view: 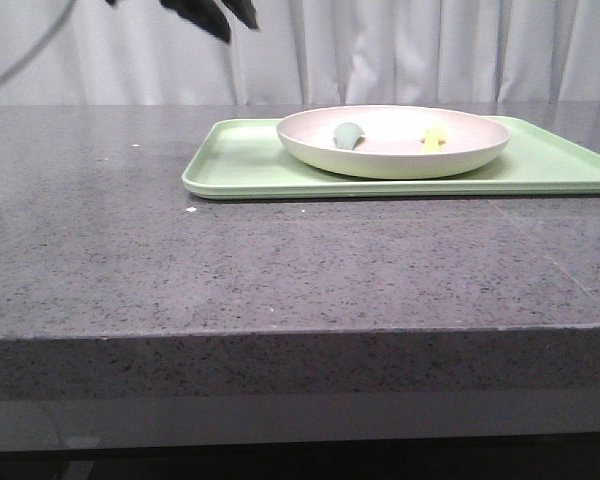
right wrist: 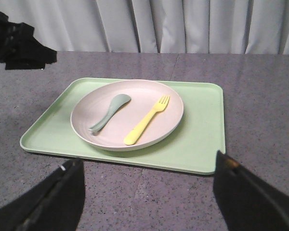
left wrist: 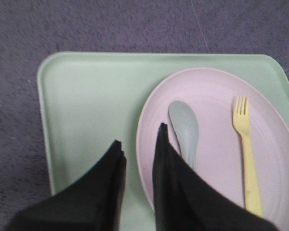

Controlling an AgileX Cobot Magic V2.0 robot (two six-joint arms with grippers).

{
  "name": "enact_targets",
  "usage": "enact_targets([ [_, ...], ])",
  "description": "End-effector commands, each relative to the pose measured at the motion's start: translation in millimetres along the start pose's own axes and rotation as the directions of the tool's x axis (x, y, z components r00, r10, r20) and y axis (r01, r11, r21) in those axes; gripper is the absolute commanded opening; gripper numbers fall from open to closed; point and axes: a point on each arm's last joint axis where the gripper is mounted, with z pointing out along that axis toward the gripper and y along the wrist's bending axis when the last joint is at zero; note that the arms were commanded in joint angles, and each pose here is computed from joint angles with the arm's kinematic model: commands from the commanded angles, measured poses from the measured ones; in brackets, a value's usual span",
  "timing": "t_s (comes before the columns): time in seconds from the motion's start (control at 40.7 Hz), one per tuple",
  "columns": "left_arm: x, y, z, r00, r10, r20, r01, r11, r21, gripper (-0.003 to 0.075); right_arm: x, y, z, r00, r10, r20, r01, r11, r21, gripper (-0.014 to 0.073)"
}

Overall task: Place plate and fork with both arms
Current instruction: 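Withdraw the left gripper away from the tray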

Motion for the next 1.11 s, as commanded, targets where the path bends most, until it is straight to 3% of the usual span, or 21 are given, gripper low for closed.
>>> enact_targets([
  [0.0, -25, -10, -55, 0.984, 0.067, 0.163, -0.066, 0.998, -0.008, 0.001, -16, 0, -2, 0.995, -0.012, 0.096, 0.011, 1.0, 0.01, 0.0576],
  [0.27, -10, -2, -102, 0.965, 0.167, 0.202, -0.15, 0.984, -0.097, -0.0018, -16, 0, -2, 0.996, -0.012, 0.093, 0.011, 1.0, 0.009, 0.0576],
  [0.541, 29, 36, -160, 0.95, 0.189, 0.247, -0.139, 0.968, -0.207, -0.0018, -14, 1, -2, 0.997, -0.012, 0.075, 0.011, 1.0, 0.007, 0.0576],
  [0.91, 134, 57, -226, 0.867, 0.256, 0.428, -0.188, 0.963, -0.194, -0.0018, -12, 1, -2, 0.999, -0.011, 0.048, 0.011, 1.0, 0.004, 0.0576],
  [1.082, 187, 71, -242, 0.85, 0.262, 0.457, -0.194, 0.962, -0.191, -0.0018, -12, 1, -1, 0.999, -0.011, 0.046, 0.011, 1.0, 0.004, 0.0576],
])
